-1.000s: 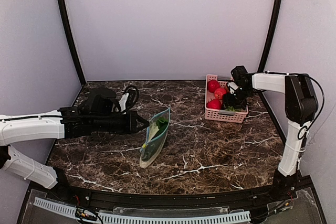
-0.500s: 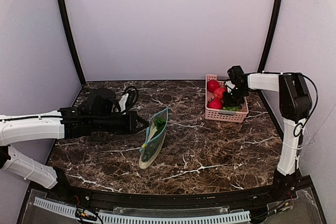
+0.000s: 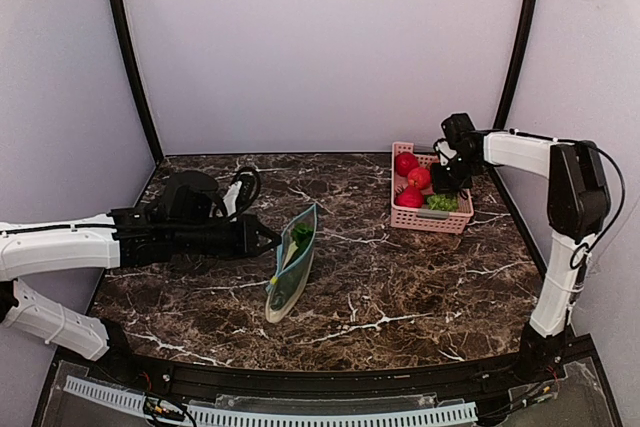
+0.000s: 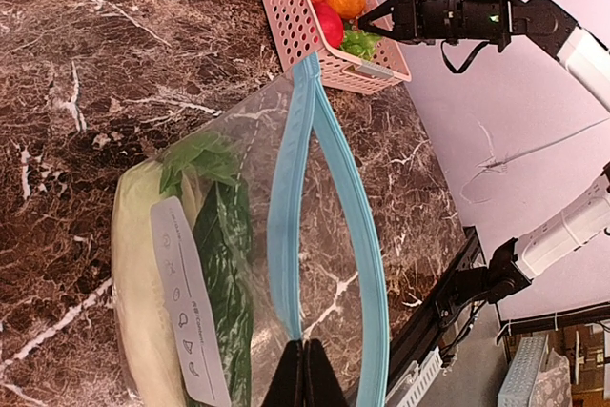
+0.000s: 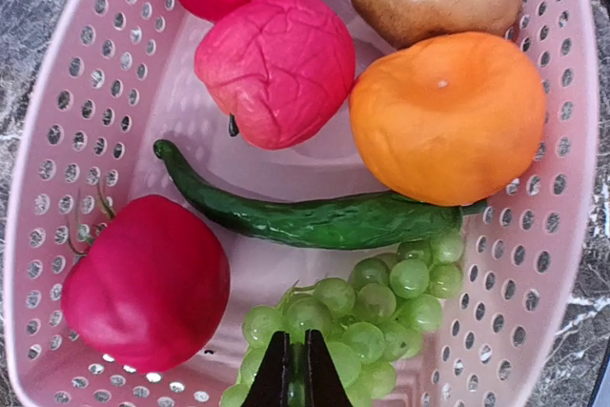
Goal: Place the food in the zip-top bag and seal the zipper
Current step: Pick up the fake fruit from the bin.
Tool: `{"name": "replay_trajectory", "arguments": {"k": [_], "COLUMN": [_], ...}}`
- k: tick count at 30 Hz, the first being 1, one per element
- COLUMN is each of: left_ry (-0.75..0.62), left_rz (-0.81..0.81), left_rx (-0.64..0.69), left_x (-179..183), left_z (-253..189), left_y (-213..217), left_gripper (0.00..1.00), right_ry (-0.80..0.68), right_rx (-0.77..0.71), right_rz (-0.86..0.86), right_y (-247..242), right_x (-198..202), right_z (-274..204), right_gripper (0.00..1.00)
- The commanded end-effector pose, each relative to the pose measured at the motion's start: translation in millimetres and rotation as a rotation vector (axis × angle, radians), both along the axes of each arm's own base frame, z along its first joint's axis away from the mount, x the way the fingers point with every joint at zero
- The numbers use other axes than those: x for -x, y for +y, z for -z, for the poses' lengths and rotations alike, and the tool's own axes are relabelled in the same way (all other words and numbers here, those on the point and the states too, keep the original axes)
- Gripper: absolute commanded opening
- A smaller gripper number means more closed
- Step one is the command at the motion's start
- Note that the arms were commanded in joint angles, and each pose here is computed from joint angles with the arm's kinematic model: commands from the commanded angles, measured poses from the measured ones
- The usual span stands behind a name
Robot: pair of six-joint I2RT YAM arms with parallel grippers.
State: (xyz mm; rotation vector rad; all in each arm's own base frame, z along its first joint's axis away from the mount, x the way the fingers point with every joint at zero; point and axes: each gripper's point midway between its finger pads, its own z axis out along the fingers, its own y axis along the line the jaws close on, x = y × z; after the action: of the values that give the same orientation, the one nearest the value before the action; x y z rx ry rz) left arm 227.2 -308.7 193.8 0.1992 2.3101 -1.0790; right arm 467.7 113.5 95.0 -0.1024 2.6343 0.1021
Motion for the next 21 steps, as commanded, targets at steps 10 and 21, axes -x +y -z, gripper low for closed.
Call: {"name": "replay_trajectory", "arguments": {"k": [10,21], "left_ry": [0.013,-0.01], "left_rz": [-0.016,0.049], "left_rx": [0.049,0.137], "left_x": [4.6,-1.1], "left_z": [-3.2,-24.4], "left_y": [6.1,-19.2], "left_gripper": [0.01,0.01], "right_ry": [-0.193,-0.355], "right_rx": [-0.135,-0.392], "right_rz": [-0.029,-0.208], "right_y": [6.3,52.5], "right_x": [30.5,98.4], "right_z": [-125.6,-240.8], "right_gripper": [0.0,0.0]}}
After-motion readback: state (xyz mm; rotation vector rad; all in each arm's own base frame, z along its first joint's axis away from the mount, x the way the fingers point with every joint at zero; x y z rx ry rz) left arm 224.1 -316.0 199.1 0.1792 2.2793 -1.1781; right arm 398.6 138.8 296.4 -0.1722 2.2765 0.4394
